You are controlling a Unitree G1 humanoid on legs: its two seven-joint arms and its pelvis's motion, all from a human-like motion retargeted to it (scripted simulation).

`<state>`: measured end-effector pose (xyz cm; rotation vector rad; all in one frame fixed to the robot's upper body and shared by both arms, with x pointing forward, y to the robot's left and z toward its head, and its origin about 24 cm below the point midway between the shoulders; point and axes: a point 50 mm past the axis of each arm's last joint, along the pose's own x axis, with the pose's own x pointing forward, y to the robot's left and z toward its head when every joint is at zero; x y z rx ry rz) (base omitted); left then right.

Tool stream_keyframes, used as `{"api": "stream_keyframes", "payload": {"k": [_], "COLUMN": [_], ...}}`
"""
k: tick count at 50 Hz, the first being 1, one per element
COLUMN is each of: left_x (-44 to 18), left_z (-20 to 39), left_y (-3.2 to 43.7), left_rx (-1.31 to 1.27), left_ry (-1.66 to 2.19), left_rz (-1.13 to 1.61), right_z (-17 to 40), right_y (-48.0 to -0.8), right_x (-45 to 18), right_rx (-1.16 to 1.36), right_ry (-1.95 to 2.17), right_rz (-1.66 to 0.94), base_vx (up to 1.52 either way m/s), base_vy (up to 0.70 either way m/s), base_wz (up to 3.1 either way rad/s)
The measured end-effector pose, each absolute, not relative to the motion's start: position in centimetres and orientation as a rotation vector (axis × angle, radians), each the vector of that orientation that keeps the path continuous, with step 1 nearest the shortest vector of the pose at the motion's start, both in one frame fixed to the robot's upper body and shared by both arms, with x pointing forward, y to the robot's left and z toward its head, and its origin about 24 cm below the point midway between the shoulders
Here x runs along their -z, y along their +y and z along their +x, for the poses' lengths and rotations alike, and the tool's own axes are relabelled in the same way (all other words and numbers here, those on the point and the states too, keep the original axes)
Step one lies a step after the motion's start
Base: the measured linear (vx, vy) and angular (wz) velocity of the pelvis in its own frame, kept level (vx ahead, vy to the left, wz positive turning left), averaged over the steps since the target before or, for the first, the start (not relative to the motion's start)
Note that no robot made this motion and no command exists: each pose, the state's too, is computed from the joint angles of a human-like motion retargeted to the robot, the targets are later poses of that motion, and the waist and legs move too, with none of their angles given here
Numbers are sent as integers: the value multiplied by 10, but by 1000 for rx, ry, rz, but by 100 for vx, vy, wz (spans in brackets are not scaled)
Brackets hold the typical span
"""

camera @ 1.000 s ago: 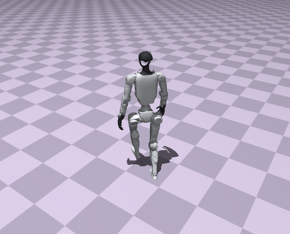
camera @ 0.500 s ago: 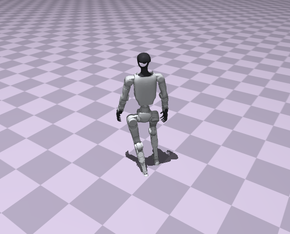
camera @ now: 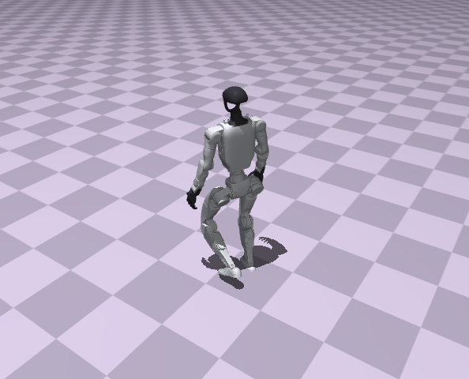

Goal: Walk

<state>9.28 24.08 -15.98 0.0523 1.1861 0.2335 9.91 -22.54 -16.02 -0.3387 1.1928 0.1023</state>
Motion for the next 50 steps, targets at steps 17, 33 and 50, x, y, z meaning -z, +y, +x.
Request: {"api": "stream_keyframes", "payload": {"k": [17,33,50], "left_x": [164,162,162], "left_z": [61,78,71], "left_y": [249,239,242], "left_rx": [-409,-382,-248], "left_ry": [1229,1156,1203], "left_rz": [-73,-110,42], "right_z": [122,114,76], "right_y": [-221,-219,-218], "right_x": [154,157,168], "right_rx": [-115,-64,-7], "right_ry": [1108,1147,1275], "right_rz": [-353,-244,-218], "base_vx": [57,55,49], "base_vy": [4,9,-9], "base_wz": [48,78,50]}}
